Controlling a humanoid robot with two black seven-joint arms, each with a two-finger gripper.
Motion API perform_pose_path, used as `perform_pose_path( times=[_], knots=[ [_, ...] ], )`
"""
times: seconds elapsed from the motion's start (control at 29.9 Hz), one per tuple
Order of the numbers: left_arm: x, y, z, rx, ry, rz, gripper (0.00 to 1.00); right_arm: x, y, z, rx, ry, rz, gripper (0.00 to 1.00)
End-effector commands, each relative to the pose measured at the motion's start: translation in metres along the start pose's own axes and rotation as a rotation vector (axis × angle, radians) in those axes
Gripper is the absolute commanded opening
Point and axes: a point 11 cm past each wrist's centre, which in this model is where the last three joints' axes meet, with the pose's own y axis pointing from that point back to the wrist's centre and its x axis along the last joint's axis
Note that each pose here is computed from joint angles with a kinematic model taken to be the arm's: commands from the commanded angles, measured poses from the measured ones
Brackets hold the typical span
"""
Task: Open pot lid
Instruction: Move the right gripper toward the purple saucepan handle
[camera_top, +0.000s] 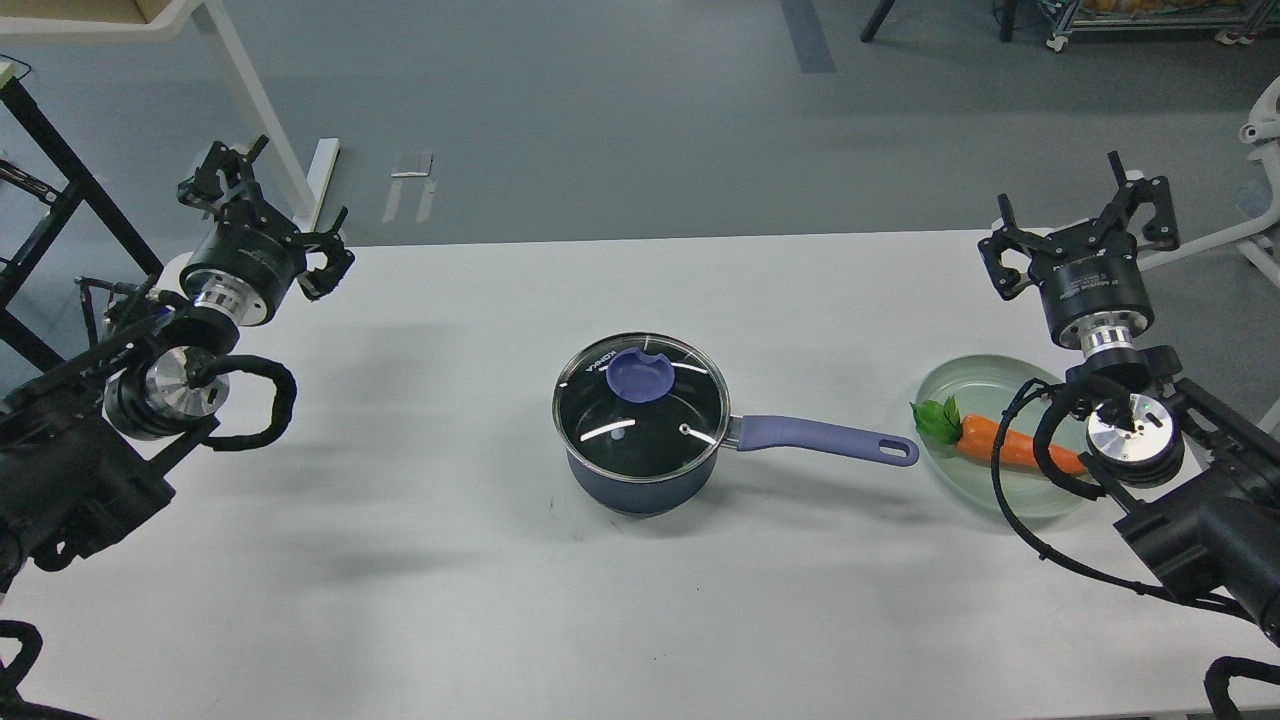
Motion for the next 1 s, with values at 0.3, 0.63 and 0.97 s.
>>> perform_pose_path(
  times=[0.3,0.63,0.97],
  knots=[
    [-0.003,-0.005,0.012,-0.033,0.011,0.011,1.0,-0.018,-0.003,0.008,-0.043,0.018,-0.034,1.0],
    [0.008,-0.001,0.034,-0.048,-0.028,0.013,0.99,-0.05,-0.011,-0.039,-0.102,0.327,-0.159,1.0],
    [-0.004,-0.002,0.04,-0.041,-0.049,-0.029,1.0,-0.114,-0.02,-0.076,-0.286,0.951,-0.479,1.0]
  ],
)
